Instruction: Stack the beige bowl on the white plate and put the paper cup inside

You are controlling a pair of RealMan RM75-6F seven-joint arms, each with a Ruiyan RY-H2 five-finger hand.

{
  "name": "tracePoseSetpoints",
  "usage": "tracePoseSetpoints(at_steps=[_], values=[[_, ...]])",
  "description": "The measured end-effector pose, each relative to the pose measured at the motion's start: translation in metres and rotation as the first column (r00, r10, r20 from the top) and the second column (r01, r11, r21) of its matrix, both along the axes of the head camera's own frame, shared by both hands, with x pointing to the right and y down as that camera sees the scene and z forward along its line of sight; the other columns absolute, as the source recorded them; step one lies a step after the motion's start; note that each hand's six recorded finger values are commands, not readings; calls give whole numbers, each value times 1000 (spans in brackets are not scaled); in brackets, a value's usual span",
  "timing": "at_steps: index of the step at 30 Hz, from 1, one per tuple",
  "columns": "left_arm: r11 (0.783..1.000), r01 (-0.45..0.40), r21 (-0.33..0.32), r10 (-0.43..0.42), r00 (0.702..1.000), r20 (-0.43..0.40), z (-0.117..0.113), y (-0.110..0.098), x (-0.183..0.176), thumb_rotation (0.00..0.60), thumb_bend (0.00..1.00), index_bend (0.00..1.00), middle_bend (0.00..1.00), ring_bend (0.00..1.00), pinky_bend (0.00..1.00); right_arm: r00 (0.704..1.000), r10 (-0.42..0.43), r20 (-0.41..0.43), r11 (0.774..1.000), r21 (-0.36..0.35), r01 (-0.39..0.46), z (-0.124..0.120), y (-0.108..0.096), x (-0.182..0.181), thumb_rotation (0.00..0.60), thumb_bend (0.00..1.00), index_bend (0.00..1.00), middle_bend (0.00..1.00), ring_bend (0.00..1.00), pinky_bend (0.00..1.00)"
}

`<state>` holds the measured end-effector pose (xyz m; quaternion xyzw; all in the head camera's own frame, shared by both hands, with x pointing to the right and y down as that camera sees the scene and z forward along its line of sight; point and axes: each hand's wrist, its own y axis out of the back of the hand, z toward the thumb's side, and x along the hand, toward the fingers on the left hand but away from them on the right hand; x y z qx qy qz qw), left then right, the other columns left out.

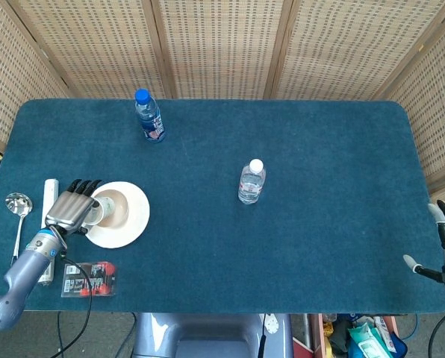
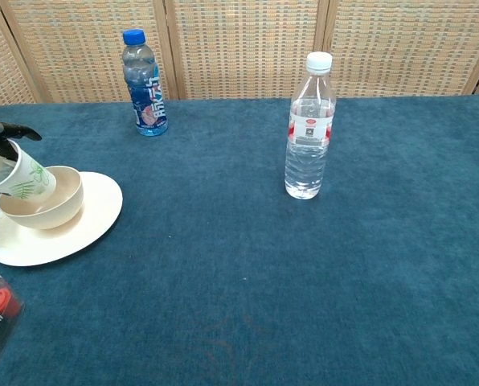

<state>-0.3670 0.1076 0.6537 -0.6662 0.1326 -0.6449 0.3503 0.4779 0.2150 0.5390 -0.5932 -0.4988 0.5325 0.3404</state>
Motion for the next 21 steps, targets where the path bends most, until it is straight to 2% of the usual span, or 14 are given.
tracePoseSetpoints(at_steps=[15,21], values=[[998,17,-60,-15,999,35,12,-7,15,600,414,692,0,0,0,1000,-1,2,1000,3,1,0,0,0,600,143,9,0,0,0],[993,49,-104,-45,998,39,14,-9,19,600,414,653,0,0,0,1000,3,4,1000,6,-3,-1,0,1,600,143,9,0,0,0]])
